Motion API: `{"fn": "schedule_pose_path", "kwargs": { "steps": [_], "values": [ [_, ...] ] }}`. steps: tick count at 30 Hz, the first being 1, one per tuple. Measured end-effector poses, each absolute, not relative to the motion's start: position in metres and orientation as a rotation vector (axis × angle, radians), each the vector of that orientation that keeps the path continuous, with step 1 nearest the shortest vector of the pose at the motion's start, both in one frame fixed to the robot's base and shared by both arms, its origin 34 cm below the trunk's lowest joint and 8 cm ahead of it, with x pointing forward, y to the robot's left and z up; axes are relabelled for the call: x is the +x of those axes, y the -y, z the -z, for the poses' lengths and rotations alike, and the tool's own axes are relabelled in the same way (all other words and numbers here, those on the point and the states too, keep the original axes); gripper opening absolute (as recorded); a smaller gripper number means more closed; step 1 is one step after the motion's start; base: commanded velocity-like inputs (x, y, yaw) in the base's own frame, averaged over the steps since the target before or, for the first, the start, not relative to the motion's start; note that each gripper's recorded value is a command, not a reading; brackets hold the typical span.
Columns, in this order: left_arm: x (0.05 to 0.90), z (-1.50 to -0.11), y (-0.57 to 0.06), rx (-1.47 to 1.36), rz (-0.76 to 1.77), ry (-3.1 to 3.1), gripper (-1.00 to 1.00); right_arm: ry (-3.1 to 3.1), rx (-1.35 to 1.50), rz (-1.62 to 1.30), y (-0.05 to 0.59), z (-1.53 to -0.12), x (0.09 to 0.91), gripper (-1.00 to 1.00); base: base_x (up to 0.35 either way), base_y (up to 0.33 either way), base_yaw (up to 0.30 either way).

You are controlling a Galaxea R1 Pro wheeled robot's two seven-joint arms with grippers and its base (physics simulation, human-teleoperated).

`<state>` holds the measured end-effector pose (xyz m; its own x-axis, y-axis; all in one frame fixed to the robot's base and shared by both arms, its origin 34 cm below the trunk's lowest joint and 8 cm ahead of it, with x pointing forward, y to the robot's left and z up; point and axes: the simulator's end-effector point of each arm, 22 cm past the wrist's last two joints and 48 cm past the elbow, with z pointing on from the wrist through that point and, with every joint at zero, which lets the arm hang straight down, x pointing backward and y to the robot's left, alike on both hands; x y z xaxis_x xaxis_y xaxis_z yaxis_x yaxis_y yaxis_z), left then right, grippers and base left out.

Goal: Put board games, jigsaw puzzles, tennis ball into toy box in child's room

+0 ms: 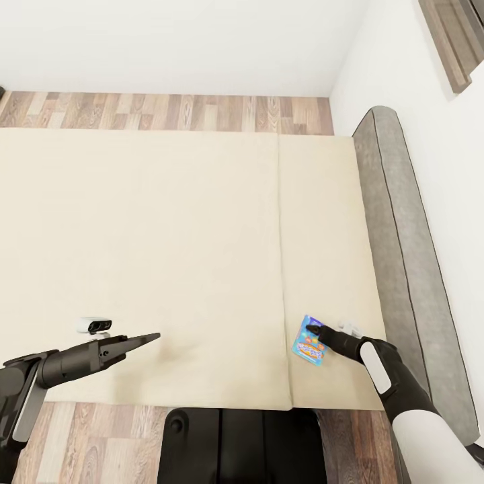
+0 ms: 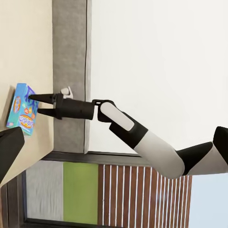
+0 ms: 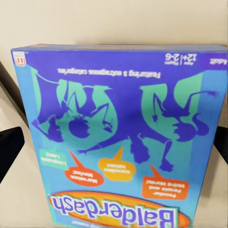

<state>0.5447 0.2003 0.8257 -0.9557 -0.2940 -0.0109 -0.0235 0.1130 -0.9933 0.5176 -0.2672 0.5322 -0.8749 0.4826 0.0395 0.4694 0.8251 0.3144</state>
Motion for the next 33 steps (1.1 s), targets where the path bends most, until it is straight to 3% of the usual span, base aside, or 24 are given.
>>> {"fn": "schedule_pose_path", "kwargs": {
  "steps": [33],
  "values": [
    [0.5434, -0.8225, -0.2004, -0.325, 1.941, -2.185, 1.00, -2.993, 0.786, -0.523, 0.2615, -0.5303, 0.5088, 1.00, 0.000, 0.000, 0.000]
  ]
}}
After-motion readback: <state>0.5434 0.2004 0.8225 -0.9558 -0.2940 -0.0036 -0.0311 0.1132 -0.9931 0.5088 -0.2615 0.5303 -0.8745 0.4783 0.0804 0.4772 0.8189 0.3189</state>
